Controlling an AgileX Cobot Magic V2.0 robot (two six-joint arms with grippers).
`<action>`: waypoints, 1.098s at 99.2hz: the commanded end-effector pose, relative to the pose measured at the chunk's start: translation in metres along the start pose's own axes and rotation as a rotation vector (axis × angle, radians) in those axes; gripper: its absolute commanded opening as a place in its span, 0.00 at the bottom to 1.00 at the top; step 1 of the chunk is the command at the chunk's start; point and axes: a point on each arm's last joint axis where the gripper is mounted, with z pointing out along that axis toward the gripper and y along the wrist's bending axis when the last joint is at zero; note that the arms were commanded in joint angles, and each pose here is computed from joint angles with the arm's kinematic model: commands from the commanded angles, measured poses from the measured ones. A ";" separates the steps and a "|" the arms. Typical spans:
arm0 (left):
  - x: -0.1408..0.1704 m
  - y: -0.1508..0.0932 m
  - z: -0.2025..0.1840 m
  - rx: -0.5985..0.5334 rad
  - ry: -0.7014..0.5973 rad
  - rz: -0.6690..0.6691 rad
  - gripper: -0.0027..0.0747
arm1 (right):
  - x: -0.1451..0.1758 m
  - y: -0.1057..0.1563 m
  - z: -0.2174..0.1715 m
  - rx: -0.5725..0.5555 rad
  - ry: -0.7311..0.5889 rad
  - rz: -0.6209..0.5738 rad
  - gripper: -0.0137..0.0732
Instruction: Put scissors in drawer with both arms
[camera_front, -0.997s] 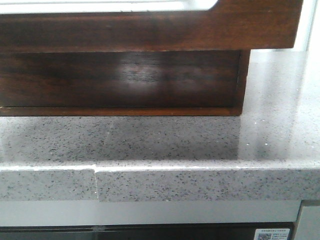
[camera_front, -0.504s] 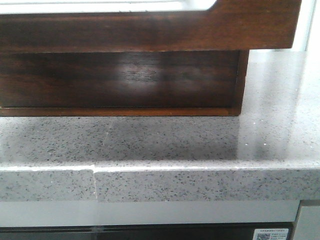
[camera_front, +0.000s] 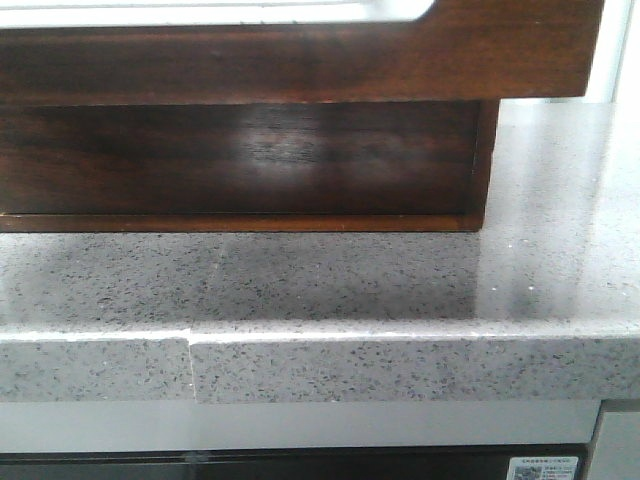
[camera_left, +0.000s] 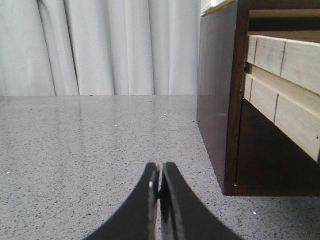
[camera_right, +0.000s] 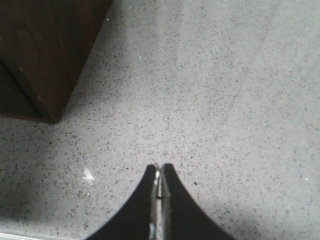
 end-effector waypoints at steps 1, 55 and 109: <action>0.003 0.000 -0.002 0.002 -0.080 -0.012 0.01 | -0.013 -0.001 -0.005 0.003 -0.086 -0.014 0.08; 0.003 0.000 -0.002 0.001 -0.080 -0.012 0.01 | 0.017 -0.010 -0.014 0.043 -0.215 0.009 0.08; 0.003 0.000 -0.002 0.001 -0.080 -0.012 0.01 | 0.139 -0.013 0.006 0.111 -0.684 0.079 0.08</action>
